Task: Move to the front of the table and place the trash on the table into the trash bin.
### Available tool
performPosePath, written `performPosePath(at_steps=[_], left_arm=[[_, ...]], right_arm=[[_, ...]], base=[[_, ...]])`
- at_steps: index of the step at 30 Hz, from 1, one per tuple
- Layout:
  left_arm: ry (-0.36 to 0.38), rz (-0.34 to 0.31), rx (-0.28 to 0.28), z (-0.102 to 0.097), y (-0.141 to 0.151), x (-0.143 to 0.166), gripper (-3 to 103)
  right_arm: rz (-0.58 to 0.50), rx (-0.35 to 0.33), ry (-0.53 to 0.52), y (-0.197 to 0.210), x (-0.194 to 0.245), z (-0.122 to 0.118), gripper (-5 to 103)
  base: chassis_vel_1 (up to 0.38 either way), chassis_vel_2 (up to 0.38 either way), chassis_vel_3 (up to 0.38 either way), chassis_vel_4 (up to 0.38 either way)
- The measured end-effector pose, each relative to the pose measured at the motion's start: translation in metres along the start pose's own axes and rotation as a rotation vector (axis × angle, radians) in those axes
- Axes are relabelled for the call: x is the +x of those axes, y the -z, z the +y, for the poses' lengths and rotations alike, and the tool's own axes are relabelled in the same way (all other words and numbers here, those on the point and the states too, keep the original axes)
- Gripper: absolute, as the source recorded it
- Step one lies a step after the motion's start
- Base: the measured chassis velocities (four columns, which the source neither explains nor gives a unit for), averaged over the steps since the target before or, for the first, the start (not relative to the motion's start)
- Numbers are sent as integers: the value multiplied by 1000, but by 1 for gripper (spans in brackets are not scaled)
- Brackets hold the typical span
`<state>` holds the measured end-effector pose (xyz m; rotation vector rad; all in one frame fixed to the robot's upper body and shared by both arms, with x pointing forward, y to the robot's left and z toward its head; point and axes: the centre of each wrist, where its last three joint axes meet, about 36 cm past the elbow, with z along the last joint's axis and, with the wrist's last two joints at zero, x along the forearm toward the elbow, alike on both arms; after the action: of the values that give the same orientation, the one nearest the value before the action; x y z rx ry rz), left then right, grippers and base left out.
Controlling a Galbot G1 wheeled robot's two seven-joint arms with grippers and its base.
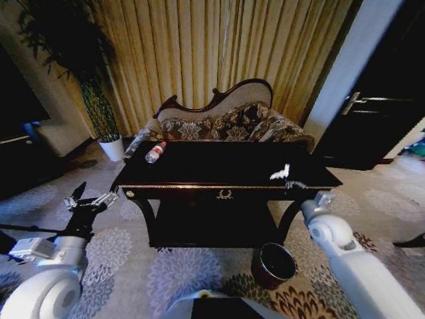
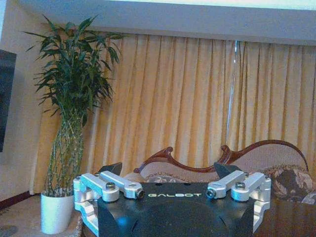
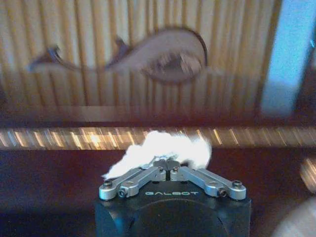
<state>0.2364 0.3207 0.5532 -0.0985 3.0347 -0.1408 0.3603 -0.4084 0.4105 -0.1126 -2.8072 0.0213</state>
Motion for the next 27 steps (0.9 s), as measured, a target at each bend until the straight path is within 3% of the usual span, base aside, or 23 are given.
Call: performPosePath(at_steps=[2, 11, 23, 27], left_arm=[[-7, 6, 5, -2, -2, 1, 100], [-20, 1, 7, -3, -2, -1, 100], [-12, -1, 16, -3, -3, 0, 100], [-16, -1, 19, -4, -3, 0, 100]], right_arm=[[68, -8, -49, -47, 6, -19, 0], [112, 17, -86, -73, -9, -25, 0], [422, 88, -153, -190, 7, -51, 0], [469, 101, -160, -210, 7, -48, 0]], base=[[0, 0, 0, 0], [0, 0, 0, 0], [0, 0, 0, 0], [0, 0, 0, 0]])
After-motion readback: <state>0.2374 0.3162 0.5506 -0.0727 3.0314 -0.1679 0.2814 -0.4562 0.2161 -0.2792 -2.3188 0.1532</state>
